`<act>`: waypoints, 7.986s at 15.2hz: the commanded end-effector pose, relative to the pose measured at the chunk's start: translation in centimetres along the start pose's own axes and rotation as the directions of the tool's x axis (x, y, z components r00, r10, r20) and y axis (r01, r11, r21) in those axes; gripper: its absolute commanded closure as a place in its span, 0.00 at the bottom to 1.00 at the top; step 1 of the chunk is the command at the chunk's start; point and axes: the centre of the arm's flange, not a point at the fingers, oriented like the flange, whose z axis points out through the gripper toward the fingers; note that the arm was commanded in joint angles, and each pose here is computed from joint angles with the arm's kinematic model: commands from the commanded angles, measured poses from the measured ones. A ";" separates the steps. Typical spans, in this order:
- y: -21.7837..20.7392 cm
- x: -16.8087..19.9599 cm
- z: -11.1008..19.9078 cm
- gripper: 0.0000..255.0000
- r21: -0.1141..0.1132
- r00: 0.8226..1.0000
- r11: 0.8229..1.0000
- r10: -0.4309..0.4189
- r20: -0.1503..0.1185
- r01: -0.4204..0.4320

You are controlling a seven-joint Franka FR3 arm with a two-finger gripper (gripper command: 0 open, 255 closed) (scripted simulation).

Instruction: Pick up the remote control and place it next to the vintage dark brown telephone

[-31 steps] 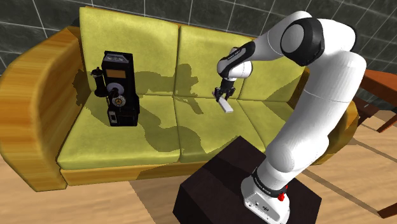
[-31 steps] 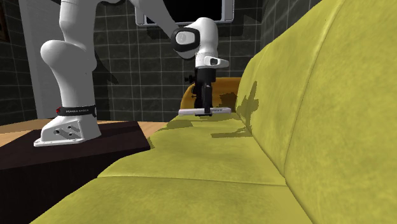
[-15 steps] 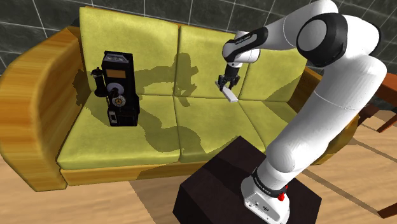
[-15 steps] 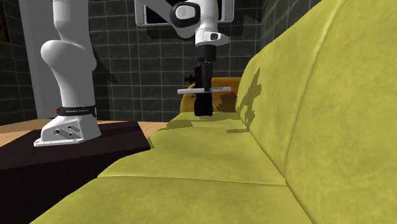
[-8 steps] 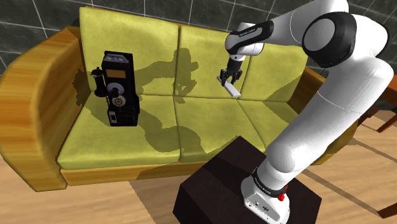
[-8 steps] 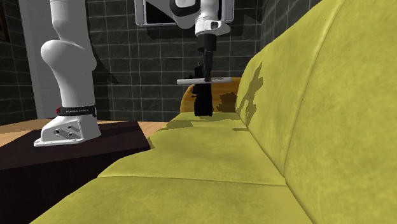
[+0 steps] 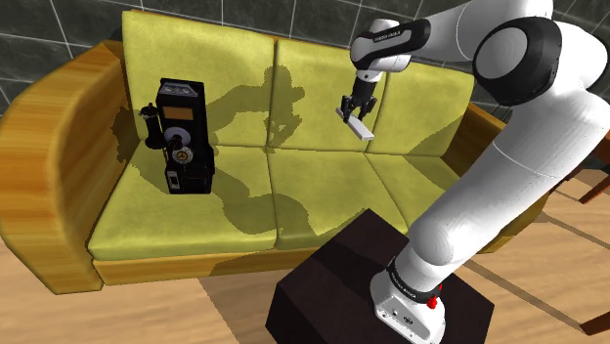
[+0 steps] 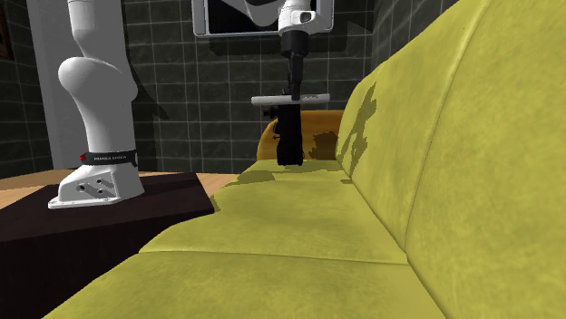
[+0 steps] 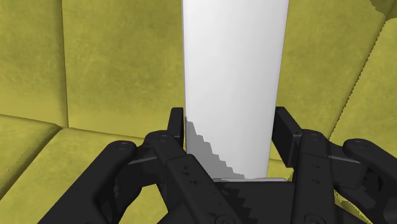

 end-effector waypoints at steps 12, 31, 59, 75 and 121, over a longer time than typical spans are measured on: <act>0.2 0.0 -7.0 1.00 0.000 1.000 1.000 0.000 0.000 0.000; 0.5 0.0 -17.0 1.00 0.000 1.000 1.000 0.000 0.000 0.000; -29.6 -9.8 -19.6 1.00 0.000 1.000 1.000 0.000 0.000 0.000; -43.0 -14.1 -17.3 1.00 0.000 1.000 1.000 0.000 0.000 0.000; -43.6 -14.1 7.0 1.00 0.000 1.000 1.000 0.000 0.000 0.000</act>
